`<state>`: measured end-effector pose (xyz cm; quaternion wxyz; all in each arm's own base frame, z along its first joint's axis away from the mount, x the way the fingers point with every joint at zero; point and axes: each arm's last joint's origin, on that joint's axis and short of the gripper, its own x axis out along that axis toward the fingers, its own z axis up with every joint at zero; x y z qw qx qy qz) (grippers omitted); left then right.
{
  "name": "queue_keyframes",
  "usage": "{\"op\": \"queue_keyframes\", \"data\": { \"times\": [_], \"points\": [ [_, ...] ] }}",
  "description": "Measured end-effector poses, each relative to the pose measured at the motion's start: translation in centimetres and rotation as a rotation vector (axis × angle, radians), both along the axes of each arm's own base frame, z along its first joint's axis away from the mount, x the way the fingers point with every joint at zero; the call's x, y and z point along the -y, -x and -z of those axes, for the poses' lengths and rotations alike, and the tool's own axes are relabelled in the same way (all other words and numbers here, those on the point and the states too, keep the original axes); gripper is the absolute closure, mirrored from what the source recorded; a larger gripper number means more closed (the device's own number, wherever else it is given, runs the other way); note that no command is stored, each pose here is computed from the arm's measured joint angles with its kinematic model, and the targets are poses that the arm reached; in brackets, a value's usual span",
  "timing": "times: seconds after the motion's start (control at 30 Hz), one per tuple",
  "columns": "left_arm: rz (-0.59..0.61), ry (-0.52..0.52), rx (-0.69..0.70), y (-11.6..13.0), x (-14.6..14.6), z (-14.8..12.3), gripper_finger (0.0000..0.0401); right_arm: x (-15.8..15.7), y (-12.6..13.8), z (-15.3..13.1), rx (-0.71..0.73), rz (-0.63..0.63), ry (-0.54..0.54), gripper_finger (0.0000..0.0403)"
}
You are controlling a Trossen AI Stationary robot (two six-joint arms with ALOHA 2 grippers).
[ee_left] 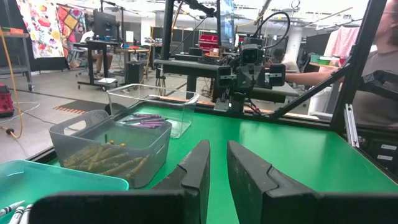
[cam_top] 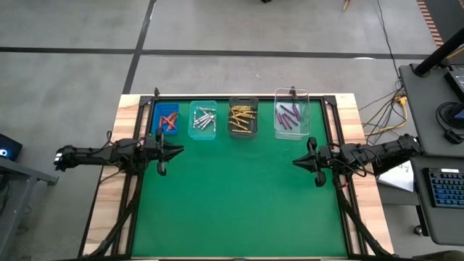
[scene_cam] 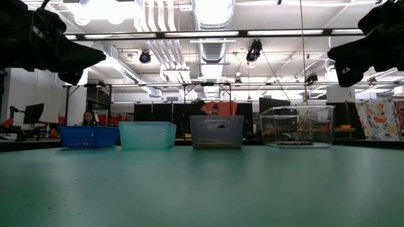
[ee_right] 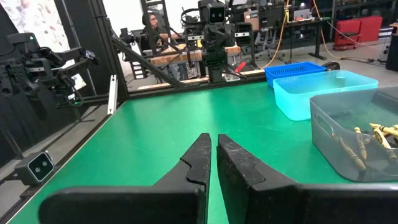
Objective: Sort crayons
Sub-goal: Return to Home Position
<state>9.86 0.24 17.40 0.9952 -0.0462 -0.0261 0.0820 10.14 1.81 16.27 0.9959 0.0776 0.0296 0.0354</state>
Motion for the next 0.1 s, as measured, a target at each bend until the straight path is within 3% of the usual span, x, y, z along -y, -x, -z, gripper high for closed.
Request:
{"op": "queue_keyframes", "data": {
  "times": [0.1],
  "points": [
    [0.0, 0.0, 0.0, 0.0, 0.0, 0.0, 0.0364, 0.0, 0.0, 0.0, 0.0, 0.0, 0.0, 0.0385]
  ]
}}
